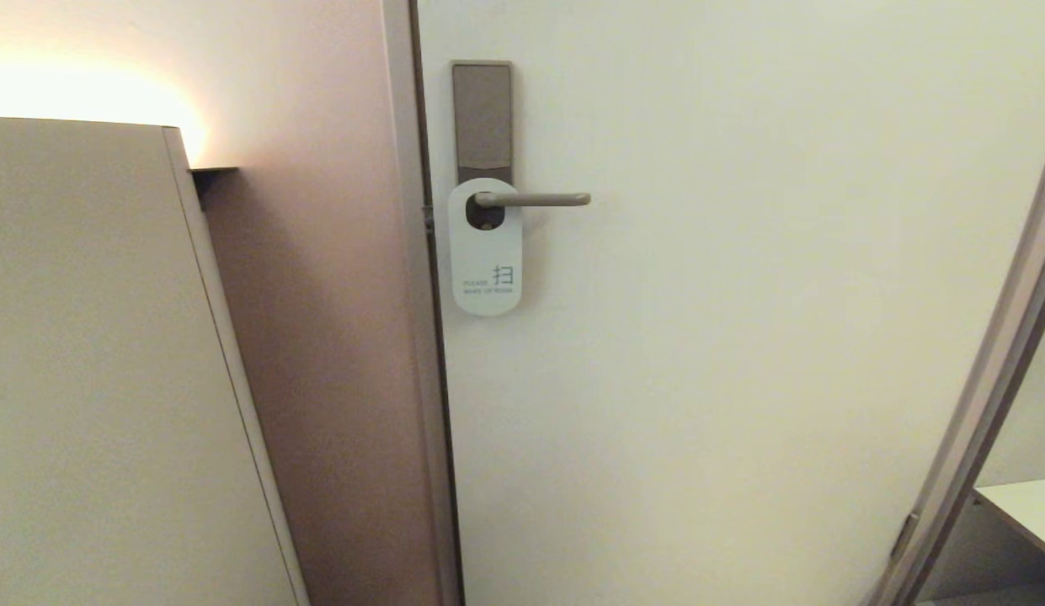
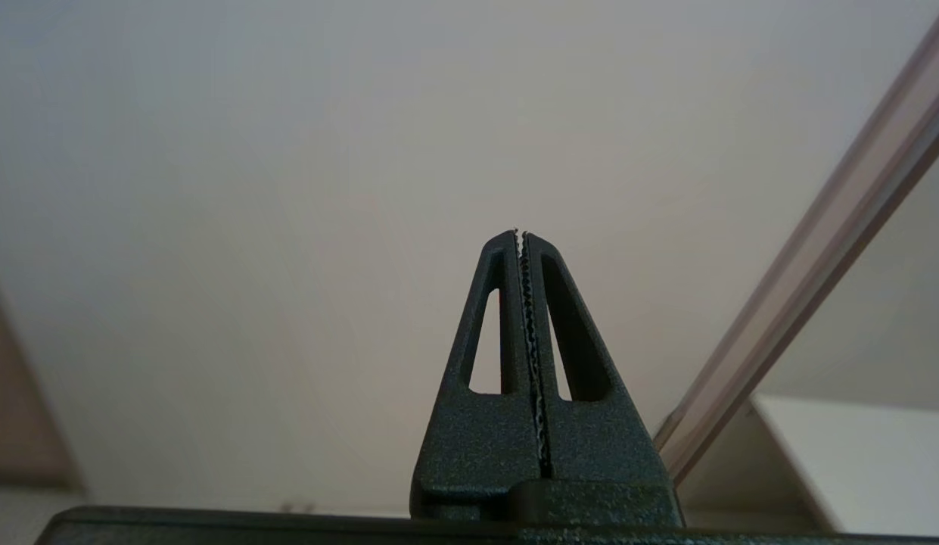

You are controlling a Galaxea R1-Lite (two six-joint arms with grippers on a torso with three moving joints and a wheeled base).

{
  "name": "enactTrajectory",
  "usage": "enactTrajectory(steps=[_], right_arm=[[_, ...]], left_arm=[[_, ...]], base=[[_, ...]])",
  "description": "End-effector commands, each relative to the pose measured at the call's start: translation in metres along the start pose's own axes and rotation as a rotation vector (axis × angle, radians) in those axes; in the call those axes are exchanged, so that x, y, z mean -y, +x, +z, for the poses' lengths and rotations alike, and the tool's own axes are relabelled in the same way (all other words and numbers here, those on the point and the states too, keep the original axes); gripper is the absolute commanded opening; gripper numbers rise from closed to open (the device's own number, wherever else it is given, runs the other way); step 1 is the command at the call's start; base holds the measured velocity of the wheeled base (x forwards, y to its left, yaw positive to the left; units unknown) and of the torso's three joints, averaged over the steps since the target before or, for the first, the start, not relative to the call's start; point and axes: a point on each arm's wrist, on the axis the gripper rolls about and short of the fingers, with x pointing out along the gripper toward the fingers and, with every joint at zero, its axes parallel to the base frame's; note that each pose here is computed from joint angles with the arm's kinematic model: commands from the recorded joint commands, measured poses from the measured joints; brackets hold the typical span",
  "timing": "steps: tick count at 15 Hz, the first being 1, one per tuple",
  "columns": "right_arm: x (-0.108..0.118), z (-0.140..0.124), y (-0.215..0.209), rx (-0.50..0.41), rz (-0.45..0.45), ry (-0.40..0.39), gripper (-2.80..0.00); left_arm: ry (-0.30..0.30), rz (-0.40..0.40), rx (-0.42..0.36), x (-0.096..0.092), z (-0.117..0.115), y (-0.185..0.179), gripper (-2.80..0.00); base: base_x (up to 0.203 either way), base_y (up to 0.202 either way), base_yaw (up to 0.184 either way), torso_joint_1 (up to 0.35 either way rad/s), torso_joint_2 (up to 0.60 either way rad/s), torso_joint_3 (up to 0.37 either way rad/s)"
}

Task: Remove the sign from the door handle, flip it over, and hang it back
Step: Take down the sign

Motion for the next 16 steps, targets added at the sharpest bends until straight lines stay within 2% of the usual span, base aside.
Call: enactTrajectory(steps=[1, 3, 5, 8, 12, 16], right_arm=[[-0.004, -0.034, -0.026, 0.062, -0.004, 0.007, -2.80], [-0.008, -0.061, -0.036, 0.069, -0.008, 0.013, -2.80], [-0.012, -0.077, -0.041, 0.013, 0.025, 0.029, -2.80], [-0.014, -0.084, -0.043, -0.033, 0.065, 0.040, -2.80], [-0.014, -0.089, -0.050, 0.005, 0.067, 0.100, -2.80], [-0.014, -0.092, -0.059, 0.108, 0.059, 0.108, -2.80]], left_arm=[[0.000, 0.000, 0.001, 0.000, 0.000, 0.000, -2.80], [0.000, 0.001, 0.000, 0.000, 0.000, 0.000, -2.80], [0.000, 0.000, 0.001, 0.000, 0.000, 0.000, -2.80], [-0.001, 0.000, 0.000, 0.000, 0.000, 0.000, -2.80], [0.000, 0.001, 0.001, 0.000, 0.000, 0.000, -2.80], [0.000, 0.001, 0.001, 0.000, 0.000, 0.000, -2.80]], base=[[0.000, 0.000, 0.000, 0.000, 0.00, 0.000], [0.000, 0.000, 0.000, 0.000, 0.00, 0.000], [0.000, 0.000, 0.000, 0.000, 0.00, 0.000], [0.000, 0.000, 0.000, 0.000, 0.00, 0.000], [0.000, 0.000, 0.000, 0.000, 0.00, 0.000], [0.000, 0.000, 0.000, 0.000, 0.00, 0.000]])
